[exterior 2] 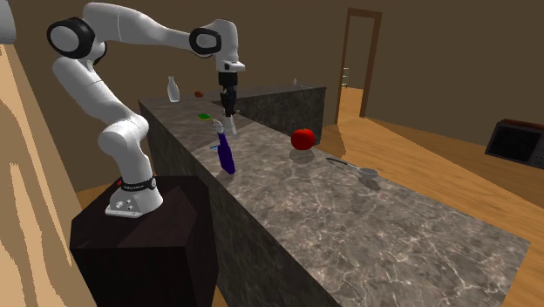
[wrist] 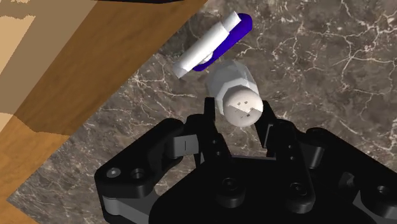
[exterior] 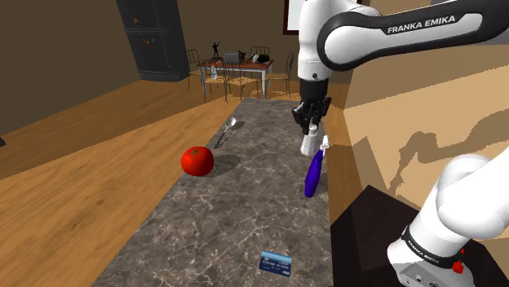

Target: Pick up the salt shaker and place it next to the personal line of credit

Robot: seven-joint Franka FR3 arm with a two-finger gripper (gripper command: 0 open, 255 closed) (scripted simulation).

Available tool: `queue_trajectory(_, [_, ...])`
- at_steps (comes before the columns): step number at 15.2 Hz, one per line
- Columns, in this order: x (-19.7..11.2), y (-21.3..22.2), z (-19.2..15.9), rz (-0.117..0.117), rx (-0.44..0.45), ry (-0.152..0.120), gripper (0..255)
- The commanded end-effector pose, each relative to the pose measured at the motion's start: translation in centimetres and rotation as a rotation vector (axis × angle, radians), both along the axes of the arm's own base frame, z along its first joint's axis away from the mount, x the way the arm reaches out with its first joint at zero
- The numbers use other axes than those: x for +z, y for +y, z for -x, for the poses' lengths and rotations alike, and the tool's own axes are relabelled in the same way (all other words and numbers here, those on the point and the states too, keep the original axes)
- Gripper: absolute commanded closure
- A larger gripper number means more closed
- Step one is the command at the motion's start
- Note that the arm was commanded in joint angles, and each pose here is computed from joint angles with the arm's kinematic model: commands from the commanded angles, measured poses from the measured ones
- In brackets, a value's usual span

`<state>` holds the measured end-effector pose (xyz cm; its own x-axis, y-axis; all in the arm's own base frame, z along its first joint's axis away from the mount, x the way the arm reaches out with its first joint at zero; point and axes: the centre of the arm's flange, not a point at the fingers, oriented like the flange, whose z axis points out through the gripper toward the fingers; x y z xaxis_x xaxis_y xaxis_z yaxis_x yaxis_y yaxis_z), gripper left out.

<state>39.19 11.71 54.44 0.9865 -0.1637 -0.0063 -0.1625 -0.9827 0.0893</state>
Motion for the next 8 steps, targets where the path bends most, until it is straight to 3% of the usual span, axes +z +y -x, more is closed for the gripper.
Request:
queue_trajectory(1, [0.1,2.3,1.5,0.0,-0.002,0.0,255])
queue_trajectory(8, [0.1,10.2,6.2,0.0,-0.002,0.0,255])
